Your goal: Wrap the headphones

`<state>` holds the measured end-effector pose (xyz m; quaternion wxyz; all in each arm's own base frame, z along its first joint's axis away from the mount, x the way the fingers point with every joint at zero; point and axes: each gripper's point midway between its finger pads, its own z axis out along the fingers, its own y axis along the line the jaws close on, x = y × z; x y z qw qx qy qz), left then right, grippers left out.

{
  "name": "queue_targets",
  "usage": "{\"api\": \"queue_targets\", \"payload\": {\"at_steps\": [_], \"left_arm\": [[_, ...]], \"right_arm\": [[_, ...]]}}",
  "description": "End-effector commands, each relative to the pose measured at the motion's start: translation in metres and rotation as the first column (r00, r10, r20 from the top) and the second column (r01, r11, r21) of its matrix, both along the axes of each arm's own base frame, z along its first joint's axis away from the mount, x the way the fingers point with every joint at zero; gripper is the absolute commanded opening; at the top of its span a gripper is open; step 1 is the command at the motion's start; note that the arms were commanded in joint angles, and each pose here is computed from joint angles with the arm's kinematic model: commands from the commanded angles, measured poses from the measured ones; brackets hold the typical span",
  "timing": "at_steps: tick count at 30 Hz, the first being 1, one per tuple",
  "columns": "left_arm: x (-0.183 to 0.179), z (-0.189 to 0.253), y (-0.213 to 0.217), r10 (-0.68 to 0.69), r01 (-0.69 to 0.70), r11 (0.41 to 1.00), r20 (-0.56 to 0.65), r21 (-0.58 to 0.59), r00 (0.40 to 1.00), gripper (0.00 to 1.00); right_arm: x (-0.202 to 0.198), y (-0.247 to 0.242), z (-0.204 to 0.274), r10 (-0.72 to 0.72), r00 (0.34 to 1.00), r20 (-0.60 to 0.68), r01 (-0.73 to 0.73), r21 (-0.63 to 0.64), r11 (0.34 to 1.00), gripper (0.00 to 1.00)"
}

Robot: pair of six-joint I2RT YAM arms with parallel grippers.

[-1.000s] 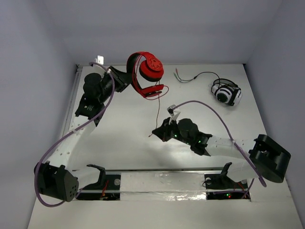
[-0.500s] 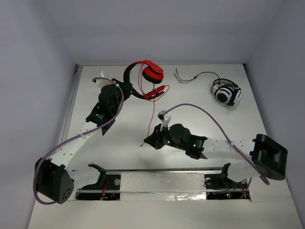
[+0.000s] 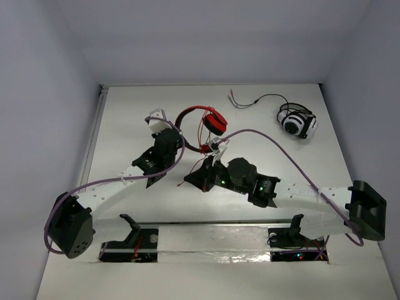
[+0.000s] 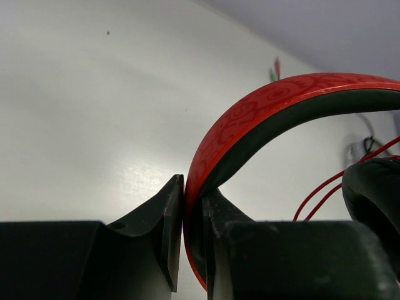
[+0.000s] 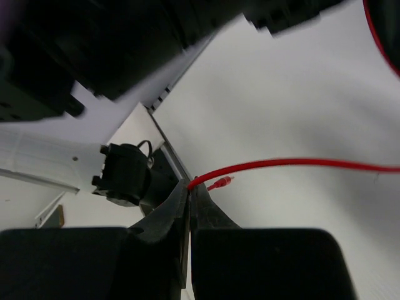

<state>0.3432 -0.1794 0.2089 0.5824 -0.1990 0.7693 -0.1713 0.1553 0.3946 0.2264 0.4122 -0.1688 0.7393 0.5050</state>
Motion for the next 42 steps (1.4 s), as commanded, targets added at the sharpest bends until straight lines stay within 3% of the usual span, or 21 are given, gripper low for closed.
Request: {"api": "queue_targets", "payload": {"at_steps": [1, 7, 14, 18, 31, 42], "left_arm": [[-0.004, 0.007, -0.012, -0.011, 0.012, 1.000, 0.055, -0.008, 0.998, 0.00], [-0.021, -0.010, -0.024, -0.091, 0.090, 0.995, 0.024, 0.028, 0.996, 0.00], [-0.036, -0.028, -0.031, -0.176, 0.176, 0.984, -0.012, -0.010, 0.984, 0.00], [-0.042, -0.033, -0.037, -0.219, 0.219, 0.975, -0.024, -0.031, 0.975, 0.00], [-0.048, -0.039, -0.057, -0.288, 0.281, 0.953, -0.052, -0.117, 0.956, 0.00], [-0.042, -0.044, -0.056, -0.257, 0.249, 0.964, -0.094, -0.090, 0.962, 0.00]], "right_arm": [[0.001, 0.013, 0.057, 0.009, 0.998, 0.062, -0.017, 0.139, 0.990, 0.00], [0.021, 0.004, 0.068, -0.110, 0.990, 0.083, 0.098, 0.140, 0.985, 0.00], [0.041, -0.020, 0.074, -0.271, 0.958, 0.097, 0.246, 0.211, 0.946, 0.00], [0.055, -0.038, 0.082, -0.388, 0.919, 0.068, 0.350, 0.312, 0.883, 0.00], [0.090, -0.101, 0.079, -0.678, 0.729, -0.094, 0.646, 0.422, 0.636, 0.00], [0.098, -0.109, 0.082, -0.727, 0.677, -0.114, 0.689, 0.446, 0.571, 0.00]]}}
